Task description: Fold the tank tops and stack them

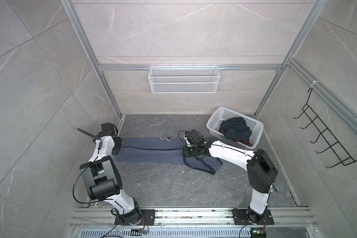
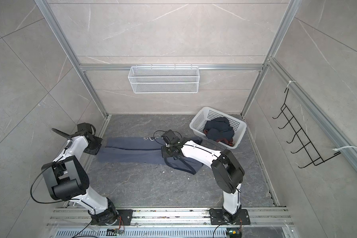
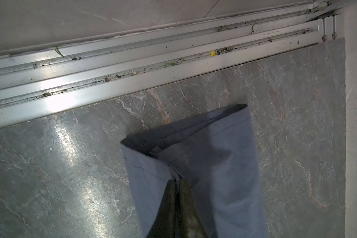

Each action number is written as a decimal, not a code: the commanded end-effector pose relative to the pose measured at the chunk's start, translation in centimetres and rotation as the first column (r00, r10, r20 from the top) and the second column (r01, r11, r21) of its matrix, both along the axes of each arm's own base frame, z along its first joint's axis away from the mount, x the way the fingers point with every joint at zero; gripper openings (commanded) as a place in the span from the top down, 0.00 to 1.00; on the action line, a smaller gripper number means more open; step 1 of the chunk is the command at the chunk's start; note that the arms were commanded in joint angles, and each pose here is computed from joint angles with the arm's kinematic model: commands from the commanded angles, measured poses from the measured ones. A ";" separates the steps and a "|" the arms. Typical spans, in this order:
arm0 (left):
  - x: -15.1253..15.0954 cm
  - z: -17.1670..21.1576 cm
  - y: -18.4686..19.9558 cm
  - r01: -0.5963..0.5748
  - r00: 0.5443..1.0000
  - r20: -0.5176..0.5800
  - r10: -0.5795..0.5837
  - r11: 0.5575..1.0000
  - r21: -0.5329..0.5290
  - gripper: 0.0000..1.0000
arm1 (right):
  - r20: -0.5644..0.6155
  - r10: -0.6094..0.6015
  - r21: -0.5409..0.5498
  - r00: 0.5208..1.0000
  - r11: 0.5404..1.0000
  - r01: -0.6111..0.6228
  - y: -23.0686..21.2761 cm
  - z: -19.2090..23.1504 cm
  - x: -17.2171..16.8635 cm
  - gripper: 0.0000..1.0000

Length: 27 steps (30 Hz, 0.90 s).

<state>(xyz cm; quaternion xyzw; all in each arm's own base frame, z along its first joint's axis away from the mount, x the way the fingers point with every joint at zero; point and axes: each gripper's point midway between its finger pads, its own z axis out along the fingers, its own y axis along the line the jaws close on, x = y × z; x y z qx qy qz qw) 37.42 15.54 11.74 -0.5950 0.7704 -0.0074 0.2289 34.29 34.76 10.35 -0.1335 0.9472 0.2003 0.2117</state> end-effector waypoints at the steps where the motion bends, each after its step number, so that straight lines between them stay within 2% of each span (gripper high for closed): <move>1: 0.3 0.5 1.2 -0.035 0.999 -0.029 0.036 0.999 0.042 1.00 | -0.001 0.034 -0.007 0.999 0.999 -0.034 0.5 -0.2 1.1 1.00; 7: 2.2 -0.7 1.3 -0.017 0.998 -0.062 0.019 0.999 0.038 1.00 | 0.004 0.014 -0.017 1.000 1.000 -0.014 0.4 -1.2 3.5 0.99; 8: 2.5 -0.9 1.3 -0.012 0.998 -0.065 0.014 0.999 0.034 1.00 | 0.001 0.012 -0.021 1.000 1.000 -0.012 0.4 -1.6 3.8 0.96; 10: 3.4 -1.3 1.3 0.005 0.997 -0.072 -0.003 0.999 0.036 0.96 | 0.001 0.006 -0.026 1.000 1.000 -0.006 0.4 -2.0 4.7 0.83; 13: 4.6 -1.6 1.5 0.045 0.994 -0.102 -0.042 0.998 0.034 0.81 | 0.002 -0.019 -0.057 1.000 0.998 0.019 -0.5 -2.3 5.8 0.62; 15: 5.4 -1.4 1.5 0.094 0.988 -0.127 -0.090 0.995 0.031 0.64 | 0.011 -0.042 -0.092 0.999 0.995 0.043 -1.7 -1.7 6.1 0.50; 17: 5.8 -0.8 1.3 0.142 0.980 -0.148 -0.135 0.989 0.034 0.48 | 0.037 -0.056 -0.124 0.998 0.990 0.060 -3.1 -0.6 5.8 0.43; 19: 6.0 0.7 0.9 0.188 0.974 -0.143 -0.176 0.980 0.070 0.34 | 0.059 -0.054 -0.152 0.997 0.986 0.063 -4.7 0.6 4.7 0.41; 21: 5.9 2.6 0.1 0.225 0.969 -0.134 -0.210 0.968 0.111 0.25 | 0.065 -0.063 -0.174 0.996 0.982 0.074 -6.5 1.6 3.0 0.41; 24: 5.6 5.3 -2.9 0.312 0.949 -0.109 -0.297 0.938 0.154 0.21 | 0.052 -0.111 -0.220 0.992 0.968 0.120 -10.2 1.9 -0.3 0.41; 27: 5.2 7.2 -7.5 0.426 0.905 -0.101 -0.414 0.881 0.208 0.21 | 0.009 -0.182 -0.268 0.983 0.947 0.178 -13.9 0.8 -4.3 0.43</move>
